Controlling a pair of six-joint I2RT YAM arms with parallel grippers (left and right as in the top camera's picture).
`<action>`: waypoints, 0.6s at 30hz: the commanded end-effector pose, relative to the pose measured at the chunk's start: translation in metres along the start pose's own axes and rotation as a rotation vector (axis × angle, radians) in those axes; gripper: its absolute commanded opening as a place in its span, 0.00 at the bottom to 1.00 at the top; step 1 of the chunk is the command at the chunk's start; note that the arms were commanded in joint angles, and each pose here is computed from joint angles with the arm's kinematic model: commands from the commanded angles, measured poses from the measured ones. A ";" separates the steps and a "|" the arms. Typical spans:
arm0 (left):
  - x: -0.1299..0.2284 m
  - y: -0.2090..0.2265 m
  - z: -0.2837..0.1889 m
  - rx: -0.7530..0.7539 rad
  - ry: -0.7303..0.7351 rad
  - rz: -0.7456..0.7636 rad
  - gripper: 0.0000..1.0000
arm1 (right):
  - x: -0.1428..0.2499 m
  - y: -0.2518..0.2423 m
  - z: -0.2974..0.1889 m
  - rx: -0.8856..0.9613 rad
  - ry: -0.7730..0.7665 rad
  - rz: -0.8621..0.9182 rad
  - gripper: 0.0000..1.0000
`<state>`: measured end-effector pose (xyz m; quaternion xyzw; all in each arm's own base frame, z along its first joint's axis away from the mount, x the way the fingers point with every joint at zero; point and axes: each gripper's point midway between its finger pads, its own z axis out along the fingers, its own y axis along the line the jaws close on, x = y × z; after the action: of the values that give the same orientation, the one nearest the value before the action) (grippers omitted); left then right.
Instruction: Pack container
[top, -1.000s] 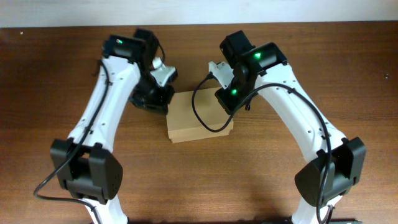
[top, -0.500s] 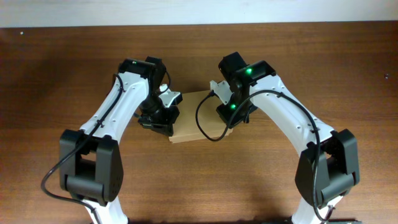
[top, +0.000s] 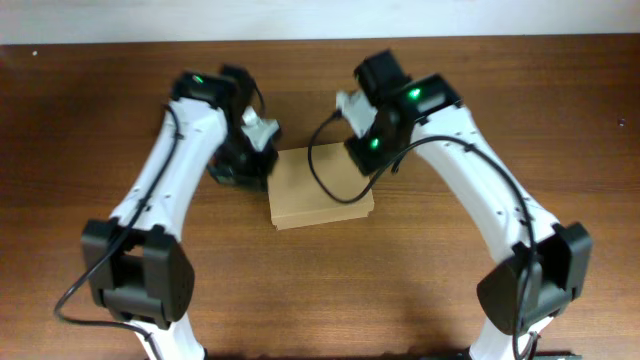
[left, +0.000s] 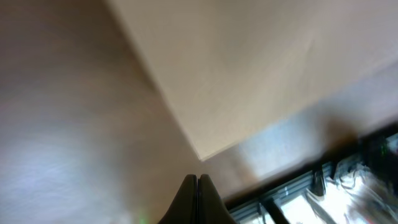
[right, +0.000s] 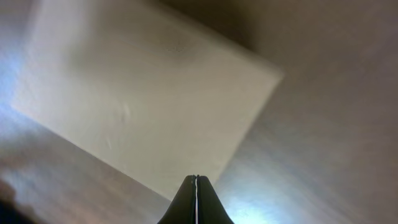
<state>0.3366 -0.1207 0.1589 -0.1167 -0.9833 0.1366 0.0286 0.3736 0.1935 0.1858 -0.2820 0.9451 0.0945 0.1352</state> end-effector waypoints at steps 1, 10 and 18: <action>-0.023 0.026 -0.063 -0.141 -0.204 -0.062 0.02 | -0.018 -0.030 -0.051 0.111 -0.119 0.063 0.04; -0.047 0.083 -0.175 -0.334 -0.539 -0.172 0.10 | -0.026 -0.098 -0.109 0.206 -0.256 0.225 0.04; -0.042 0.120 -0.262 -0.506 -0.785 -0.240 0.11 | -0.031 -0.153 -0.214 0.354 -0.504 0.337 0.04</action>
<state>0.4337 0.0254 0.3364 0.0353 -0.9514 -0.0289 -0.3047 0.4438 0.0464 0.3361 -0.0864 0.9376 0.0310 0.3354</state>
